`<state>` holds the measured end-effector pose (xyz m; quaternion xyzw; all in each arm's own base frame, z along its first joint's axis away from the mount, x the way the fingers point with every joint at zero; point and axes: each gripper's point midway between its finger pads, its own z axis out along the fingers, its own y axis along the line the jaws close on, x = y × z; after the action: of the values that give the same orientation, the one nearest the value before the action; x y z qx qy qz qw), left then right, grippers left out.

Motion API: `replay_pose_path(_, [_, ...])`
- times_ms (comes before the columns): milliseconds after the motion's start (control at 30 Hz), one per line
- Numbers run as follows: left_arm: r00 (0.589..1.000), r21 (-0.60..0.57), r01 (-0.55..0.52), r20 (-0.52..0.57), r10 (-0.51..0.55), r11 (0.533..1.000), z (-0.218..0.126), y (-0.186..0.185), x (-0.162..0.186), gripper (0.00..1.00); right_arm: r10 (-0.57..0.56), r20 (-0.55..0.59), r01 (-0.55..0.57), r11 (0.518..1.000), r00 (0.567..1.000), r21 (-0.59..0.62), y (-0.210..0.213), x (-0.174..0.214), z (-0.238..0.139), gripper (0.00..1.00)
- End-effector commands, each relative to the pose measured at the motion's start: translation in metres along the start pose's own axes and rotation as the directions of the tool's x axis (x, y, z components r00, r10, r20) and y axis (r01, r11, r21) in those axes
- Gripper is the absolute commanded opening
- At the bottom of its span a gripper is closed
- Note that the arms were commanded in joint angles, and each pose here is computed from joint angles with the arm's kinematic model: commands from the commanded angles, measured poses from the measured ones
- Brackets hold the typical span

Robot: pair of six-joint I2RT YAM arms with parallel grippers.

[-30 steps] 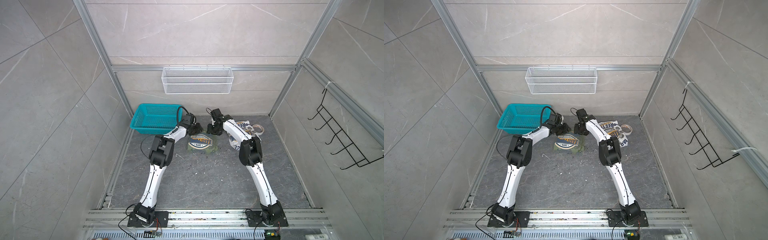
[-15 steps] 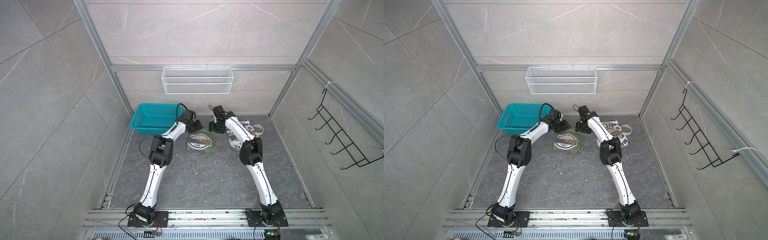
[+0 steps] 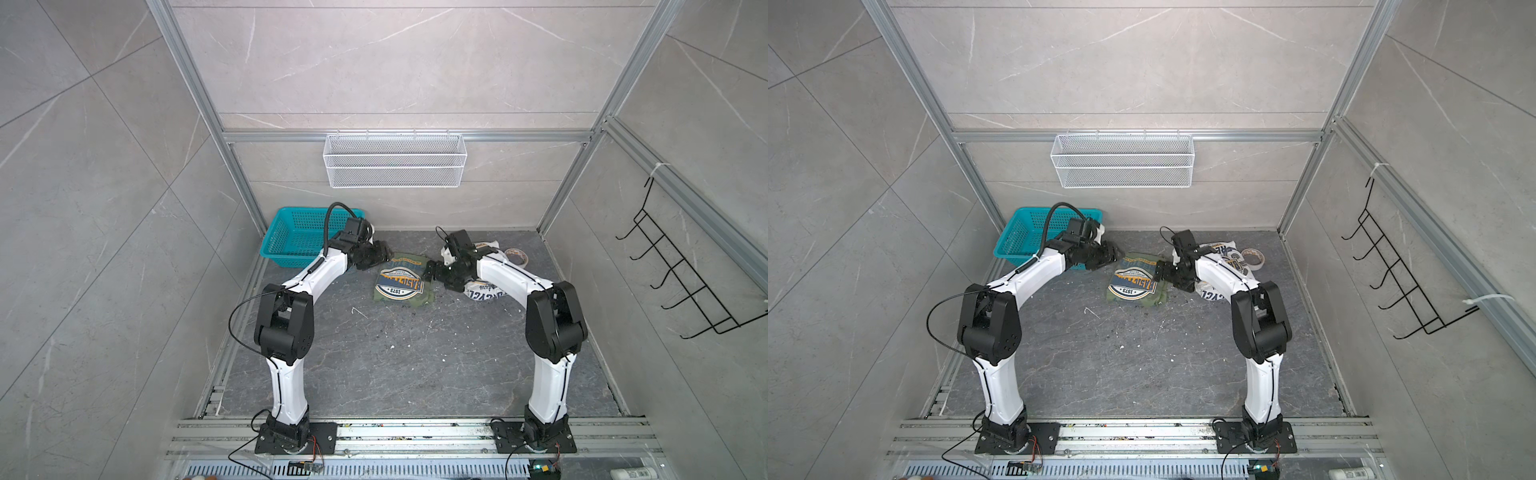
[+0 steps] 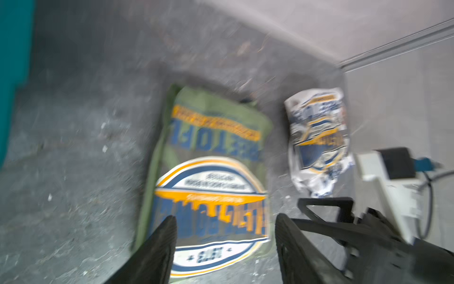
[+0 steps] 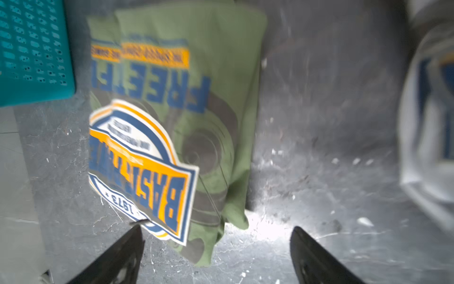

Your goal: Fold and stack the tank tops

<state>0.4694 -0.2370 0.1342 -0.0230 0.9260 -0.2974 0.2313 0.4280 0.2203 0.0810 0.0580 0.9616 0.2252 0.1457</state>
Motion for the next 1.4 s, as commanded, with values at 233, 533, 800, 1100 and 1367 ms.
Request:
replay_pose_path(233, [0.993, 0.058, 0.099, -0.068, -0.095, 0.993, 0.041, 0.036, 0.025, 0.7, 0.107, 0.023, -0.102, 0.981, 0.994, -0.167, 0.013, 0.005, 0.033, 0.99])
replay_pose_path(533, [0.977, 0.058, 0.158, -0.154, -0.147, 0.986, 0.074, 0.046, 0.055, 0.67, 0.2, -0.027, -0.202, 0.973, 0.979, -0.112, -0.004, 0.017, 0.066, 0.95])
replay_pose_path(800, [0.968, 0.064, 0.157, -0.206, -0.141, 0.985, 0.089, 0.033, 0.079, 0.58, 0.257, -0.073, -0.264, 0.958, 0.964, -0.116, -0.007, 0.029, 0.088, 0.8])
replay_pose_path(1100, [0.97, 0.112, 0.161, -0.204, -0.136, 0.981, 0.092, 0.006, 0.09, 0.34, 0.204, -0.016, -0.205, 0.979, 0.979, -0.024, -0.017, 0.022, 0.071, 0.43])
replay_pose_path(1367, [0.977, 0.192, 0.161, -0.168, -0.129, 0.968, 0.085, -0.038, 0.09, 0.14, 0.086, 0.063, -0.09, 0.994, 0.994, 0.065, -0.021, 0.009, 0.033, 0.19])
